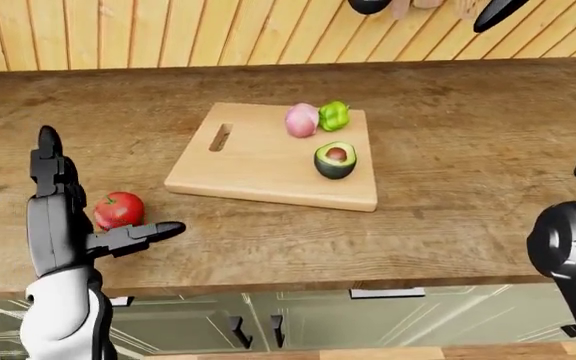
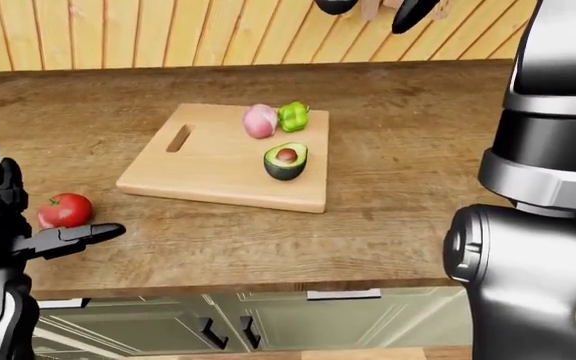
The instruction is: Place the avocado, onion, tomato and bell pepper on the cutting board.
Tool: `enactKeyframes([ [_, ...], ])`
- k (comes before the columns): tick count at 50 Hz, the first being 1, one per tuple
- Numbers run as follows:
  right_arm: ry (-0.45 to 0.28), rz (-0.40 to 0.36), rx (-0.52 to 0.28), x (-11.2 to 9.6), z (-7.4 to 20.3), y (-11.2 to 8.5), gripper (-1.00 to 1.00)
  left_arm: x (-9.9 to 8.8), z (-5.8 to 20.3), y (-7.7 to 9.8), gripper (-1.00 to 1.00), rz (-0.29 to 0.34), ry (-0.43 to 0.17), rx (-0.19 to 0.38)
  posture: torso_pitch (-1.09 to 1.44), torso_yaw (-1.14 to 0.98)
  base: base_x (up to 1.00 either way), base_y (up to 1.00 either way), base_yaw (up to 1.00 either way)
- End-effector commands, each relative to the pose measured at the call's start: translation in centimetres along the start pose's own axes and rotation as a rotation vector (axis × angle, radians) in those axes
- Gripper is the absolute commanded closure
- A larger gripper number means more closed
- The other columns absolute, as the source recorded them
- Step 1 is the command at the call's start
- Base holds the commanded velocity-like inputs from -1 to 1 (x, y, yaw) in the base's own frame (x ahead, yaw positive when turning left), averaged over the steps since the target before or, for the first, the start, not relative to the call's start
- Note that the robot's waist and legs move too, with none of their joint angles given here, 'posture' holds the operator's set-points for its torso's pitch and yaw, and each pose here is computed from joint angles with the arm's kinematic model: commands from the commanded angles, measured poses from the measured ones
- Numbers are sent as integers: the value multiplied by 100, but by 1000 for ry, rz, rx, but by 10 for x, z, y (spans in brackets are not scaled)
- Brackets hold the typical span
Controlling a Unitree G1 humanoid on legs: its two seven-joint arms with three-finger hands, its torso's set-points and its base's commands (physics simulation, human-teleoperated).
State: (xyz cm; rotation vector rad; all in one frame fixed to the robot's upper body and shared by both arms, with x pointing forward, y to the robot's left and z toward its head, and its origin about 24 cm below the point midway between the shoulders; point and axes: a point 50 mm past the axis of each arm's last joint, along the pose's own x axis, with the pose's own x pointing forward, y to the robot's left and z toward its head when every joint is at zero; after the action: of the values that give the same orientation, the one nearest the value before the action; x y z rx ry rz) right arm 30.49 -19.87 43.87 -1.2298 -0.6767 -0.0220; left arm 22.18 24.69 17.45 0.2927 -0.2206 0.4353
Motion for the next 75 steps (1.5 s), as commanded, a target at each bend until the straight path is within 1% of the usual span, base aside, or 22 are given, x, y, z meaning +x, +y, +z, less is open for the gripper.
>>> enactKeyframes([
  [1, -29, -72, -18, -3, 9, -18, -100, 2, 14, 2, -100, 20, -91, 4, 0, 0, 0, 0, 0],
  [7, -26, -69, -17, -4, 7, -17, -100, 7, 2, 1, -100, 27, -68, 8, 0, 0, 0, 0, 0],
  [13, -22, -68, -16, -5, 6, -16, -100, 8, -2, 1, -100, 33, -55, 11, 0, 0, 0, 0, 0],
  [16, -21, -66, -16, -5, 5, -15, -100, 8, -4, 1, -100, 46, -52, 18, 0, 0, 0, 0, 0],
  [24, -18, -60, -15, -6, 4, -12, -100, 7, -7, 4, -100, 76, -44, 10, 0, 0, 0, 0, 0],
  [26, -20, -65, -17, -5, 5, -15, -100, 8, -8, 5, -100, 82, -40, 11, 0, 0, 0, 0, 0],
  [30, -20, -60, -17, -6, 5, -10, -100, 8, -12, 6, -100, 95, -28, 11, 0, 0, 0, 0, 0],
  [32, -19, -61, -14, -6, 5, -12, -100, 9, -14, 6, -100, 99, -20, 14, 0, 0, 0, 0, 0],
  [33, -19, -62, -14, -6, 5, -12, -100, 9, -15, 6, -100, 100, -17, 12, 0, 0, 0, 0, 0],
  [36, -17, -60, -14, -6, 4, -10, -100, 10, -17, 5, -100, 103, -11, 30, 0, 0, 0, 0, 0],
  [44, -21, -60, -18, -6, 5, -11, -100, 11, -19, 3, -100, 98, 0, 40, 0, 0, 0, 0, 0],
  [45, -20, -60, -18, -6, 4, -12, -100, 11, -20, 1, 69, 93, 1, 46, 0, 0, 0, 0, 0],
  [46, -18, -61, -18, -7, 4, -12, -100, 11, -22, 0, 100, 87, 2, 56, 0, 0, 0, 0, 0],
  [53, -17, -65, -18, -8, 4, -14, -100, 12, -21, -2, 100, 82, -3, 68, 0, 0, 0, 0, 0],
  [54, -17, -63, -17, -8, 4, -13, -100, 12, -21, -2, 100, 79, -1, 64, 0, 0, 0, 0, 0],
  [55, -17, -61, -18, -8, 4, -12, -100, 12, -22, -3, 100, 65, 11, 35, 0, 0, 0, 0, 0],
  [56, -17, -59, -18, -8, 3, -11, -100, 11, -23, -2, 100, 72, 9, 47, 0, 0, 0, 0, 0],
  [59, -18, -56, -19, -8, 3, -10, -100, 11, -25, -2, 100, 73, 9, 50, 0, 0, 0, 0, 0],
  [61, -18, -52, -21, -8, 3, -7, -100, 10, -22, -1, 100, 76, -2, 54, 0, 0, 0, 0, 0],
  [63, -17, -53, -19, -8, 2, -7, -100, 10, -15, 2, 100, 81, -15, 56, 0, 0, 0, 0, 0],
  [68, -14, -54, -21, -8, 1, -7, -100, 5, 12, 11, 100, 90, -71, 67, 0, 0, 0, 0, 0],
  [75, -13, -52, -22, -8, 1, -7, -100, 10, 41, 17, 100, 90, -126, 93, 0, 0, 0, 0, 0],
])
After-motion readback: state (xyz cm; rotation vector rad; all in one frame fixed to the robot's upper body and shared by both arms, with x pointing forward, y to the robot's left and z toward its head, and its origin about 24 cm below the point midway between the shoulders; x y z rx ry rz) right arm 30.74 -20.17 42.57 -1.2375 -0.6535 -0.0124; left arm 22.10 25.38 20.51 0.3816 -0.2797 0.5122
